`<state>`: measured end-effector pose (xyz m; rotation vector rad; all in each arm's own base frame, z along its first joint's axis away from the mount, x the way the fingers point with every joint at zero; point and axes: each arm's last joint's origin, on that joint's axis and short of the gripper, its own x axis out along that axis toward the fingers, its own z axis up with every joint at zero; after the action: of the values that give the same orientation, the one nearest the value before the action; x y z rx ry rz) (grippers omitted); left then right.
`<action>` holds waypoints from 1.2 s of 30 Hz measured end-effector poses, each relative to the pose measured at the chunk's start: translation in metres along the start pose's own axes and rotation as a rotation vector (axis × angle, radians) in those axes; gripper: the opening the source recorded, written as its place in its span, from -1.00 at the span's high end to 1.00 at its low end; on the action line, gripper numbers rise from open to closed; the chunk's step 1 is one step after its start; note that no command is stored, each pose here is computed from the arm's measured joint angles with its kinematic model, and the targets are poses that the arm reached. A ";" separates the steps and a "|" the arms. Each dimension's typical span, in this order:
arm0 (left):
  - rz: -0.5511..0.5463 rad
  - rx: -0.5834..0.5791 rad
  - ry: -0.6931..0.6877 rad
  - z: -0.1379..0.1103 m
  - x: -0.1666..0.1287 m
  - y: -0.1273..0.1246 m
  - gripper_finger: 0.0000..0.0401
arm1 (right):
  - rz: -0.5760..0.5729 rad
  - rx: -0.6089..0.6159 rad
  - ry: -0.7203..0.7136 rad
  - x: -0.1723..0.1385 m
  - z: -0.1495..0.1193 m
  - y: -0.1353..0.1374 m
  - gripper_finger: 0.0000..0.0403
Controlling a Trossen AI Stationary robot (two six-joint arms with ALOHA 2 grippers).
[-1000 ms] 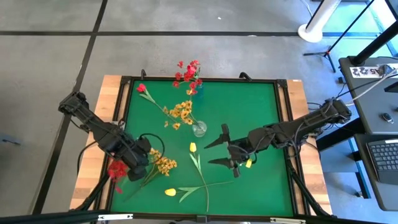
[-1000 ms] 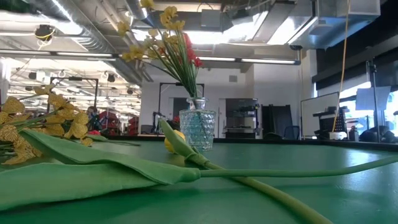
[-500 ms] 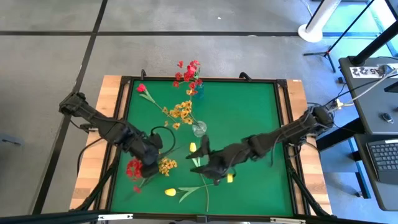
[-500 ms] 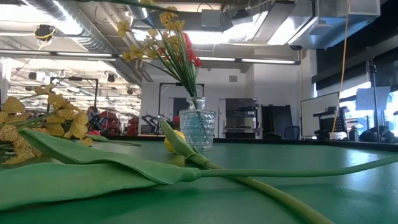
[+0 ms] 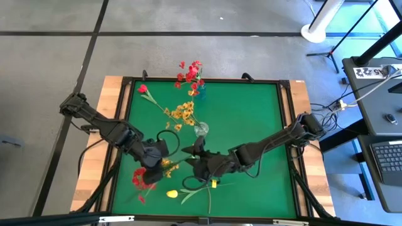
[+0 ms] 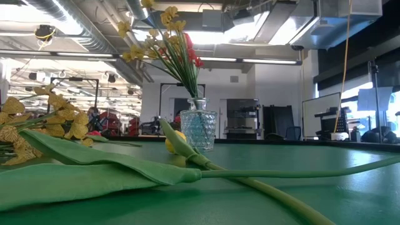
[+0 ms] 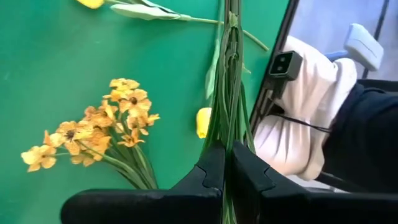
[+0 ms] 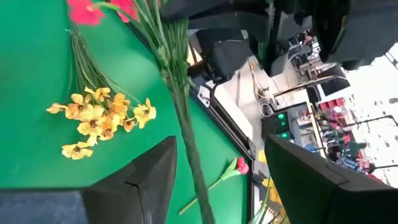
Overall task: Sort flowers into vase by color
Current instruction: Put the red flowers into the blue vase
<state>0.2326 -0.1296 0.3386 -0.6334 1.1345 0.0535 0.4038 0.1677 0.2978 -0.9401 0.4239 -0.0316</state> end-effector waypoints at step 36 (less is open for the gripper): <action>0.029 -0.002 -0.043 0.002 0.000 0.001 0.97 | 0.016 -0.024 -0.002 0.008 -0.001 0.010 0.50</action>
<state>0.2338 -0.1274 0.3383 -0.6146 1.1025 0.0927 0.4092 0.1709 0.2866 -0.9602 0.4306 -0.0105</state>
